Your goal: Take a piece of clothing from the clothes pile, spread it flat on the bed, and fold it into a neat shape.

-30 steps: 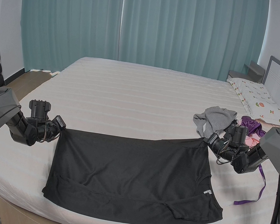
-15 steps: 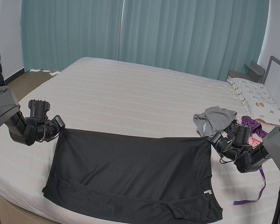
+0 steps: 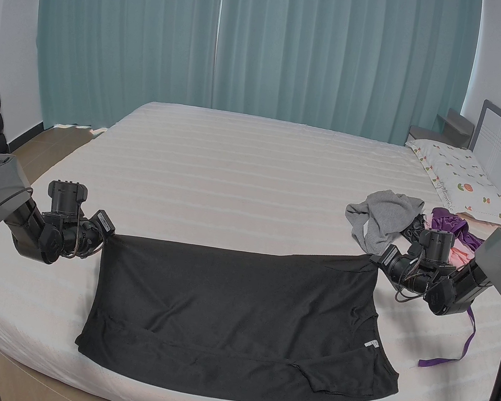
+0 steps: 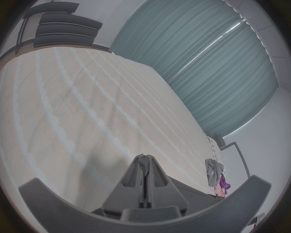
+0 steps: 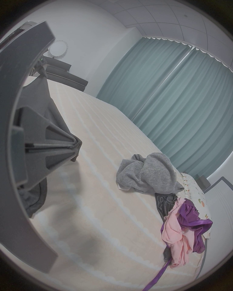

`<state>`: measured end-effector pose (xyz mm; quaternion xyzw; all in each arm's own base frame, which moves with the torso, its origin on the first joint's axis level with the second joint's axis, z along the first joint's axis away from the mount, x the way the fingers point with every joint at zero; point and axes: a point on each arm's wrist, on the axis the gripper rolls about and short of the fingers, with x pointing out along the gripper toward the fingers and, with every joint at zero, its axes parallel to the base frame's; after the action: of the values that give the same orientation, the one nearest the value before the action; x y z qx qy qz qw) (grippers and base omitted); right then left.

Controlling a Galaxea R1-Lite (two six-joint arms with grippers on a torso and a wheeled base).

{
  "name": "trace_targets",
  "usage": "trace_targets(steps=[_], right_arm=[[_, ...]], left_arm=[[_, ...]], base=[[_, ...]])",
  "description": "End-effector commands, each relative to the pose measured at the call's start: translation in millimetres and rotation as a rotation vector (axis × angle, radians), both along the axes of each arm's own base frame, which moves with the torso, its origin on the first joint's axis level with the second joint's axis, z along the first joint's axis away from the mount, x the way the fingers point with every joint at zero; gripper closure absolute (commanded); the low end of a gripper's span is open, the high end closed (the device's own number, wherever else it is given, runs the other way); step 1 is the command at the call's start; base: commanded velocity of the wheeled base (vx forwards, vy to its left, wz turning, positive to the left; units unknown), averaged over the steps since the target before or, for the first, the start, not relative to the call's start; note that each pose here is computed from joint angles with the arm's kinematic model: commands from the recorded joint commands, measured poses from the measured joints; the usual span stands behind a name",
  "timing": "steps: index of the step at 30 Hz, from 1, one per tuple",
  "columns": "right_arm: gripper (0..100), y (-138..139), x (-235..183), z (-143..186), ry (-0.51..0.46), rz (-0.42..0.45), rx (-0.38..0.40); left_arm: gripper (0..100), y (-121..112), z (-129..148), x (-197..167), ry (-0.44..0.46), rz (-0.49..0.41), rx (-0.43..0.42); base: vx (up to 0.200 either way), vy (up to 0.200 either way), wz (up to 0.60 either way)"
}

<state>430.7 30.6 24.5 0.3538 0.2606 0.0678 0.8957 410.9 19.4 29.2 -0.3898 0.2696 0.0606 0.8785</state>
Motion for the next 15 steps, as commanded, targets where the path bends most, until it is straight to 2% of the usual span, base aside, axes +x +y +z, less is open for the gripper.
trace_targets(steps=[1, 7, 15], right_arm=[[100, -8, -15, 17, -0.009, 0.005, 0.011], [100, -16, -34, 20, 0.019, 0.017, 0.020], [100, -23, -62, 9, 0.079, 0.072, -0.039]], left_arm=[[100, -4, 13, -10, -0.011, -0.012, 0.006], [100, -7, 18, -23, -0.002, -0.028, 0.021], [100, -6, 19, -41, 0.029, -0.044, 0.048]], base=[[0.000, 0.000, 0.00], [0.000, 0.000, 0.00], [0.000, 0.000, 0.00]])
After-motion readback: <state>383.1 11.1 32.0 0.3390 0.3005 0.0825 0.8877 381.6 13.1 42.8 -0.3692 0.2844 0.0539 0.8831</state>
